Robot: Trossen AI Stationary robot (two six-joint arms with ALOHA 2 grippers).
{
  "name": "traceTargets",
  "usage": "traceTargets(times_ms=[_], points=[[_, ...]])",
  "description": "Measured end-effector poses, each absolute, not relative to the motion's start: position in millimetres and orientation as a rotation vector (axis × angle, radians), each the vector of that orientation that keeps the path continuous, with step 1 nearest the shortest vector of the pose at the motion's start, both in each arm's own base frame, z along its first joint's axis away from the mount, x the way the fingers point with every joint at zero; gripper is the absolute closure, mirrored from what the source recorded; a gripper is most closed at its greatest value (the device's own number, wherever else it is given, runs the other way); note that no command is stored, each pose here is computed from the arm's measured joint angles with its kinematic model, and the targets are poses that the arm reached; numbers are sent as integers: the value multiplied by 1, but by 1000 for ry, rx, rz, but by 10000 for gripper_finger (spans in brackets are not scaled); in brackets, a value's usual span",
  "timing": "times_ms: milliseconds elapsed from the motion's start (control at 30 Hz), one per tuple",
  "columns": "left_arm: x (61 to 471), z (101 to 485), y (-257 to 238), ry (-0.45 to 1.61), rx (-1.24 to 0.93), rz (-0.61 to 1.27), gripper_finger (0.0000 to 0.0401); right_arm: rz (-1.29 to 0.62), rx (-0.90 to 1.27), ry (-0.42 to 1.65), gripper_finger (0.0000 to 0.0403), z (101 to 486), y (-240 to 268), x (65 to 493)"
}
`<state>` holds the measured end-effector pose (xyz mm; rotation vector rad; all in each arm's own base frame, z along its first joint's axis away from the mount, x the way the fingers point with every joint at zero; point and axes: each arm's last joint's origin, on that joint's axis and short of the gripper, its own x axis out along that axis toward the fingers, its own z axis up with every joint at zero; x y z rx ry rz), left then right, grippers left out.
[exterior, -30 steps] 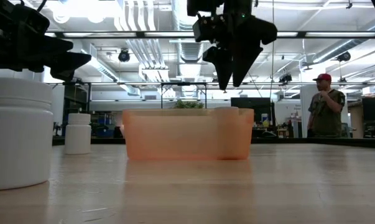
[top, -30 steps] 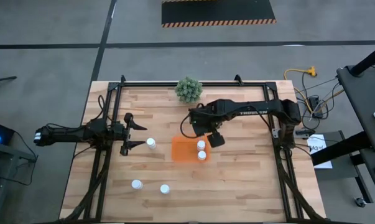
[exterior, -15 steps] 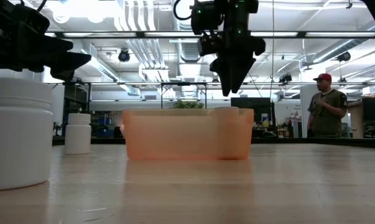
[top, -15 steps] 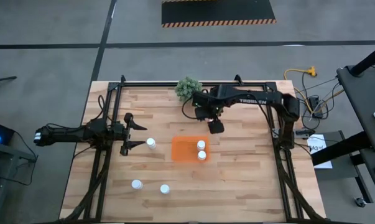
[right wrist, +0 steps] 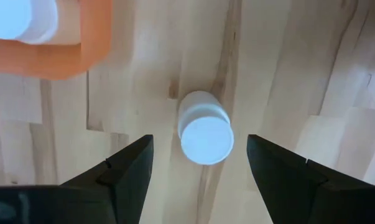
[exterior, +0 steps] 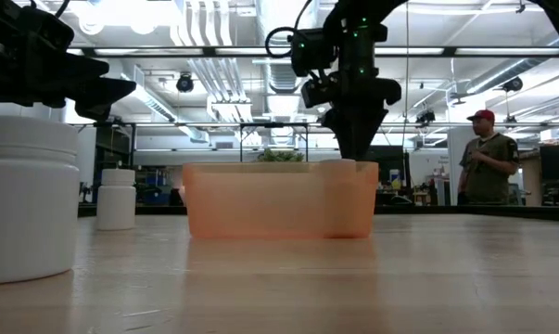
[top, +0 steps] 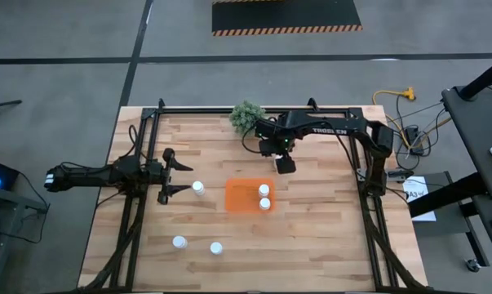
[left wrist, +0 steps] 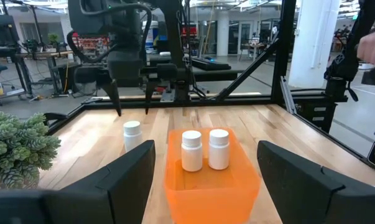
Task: Pick and place pill bottles into a basket
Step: Put the white medicine bottle into the orange bin
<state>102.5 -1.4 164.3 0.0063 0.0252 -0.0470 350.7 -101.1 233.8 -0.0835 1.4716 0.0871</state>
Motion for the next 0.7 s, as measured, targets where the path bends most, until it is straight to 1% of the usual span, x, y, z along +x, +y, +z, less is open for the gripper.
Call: traceTargets(times_ms=[700], points=[[102,164,-1,25,6,-47,136,93,-66,1445,161,196,-111,343]])
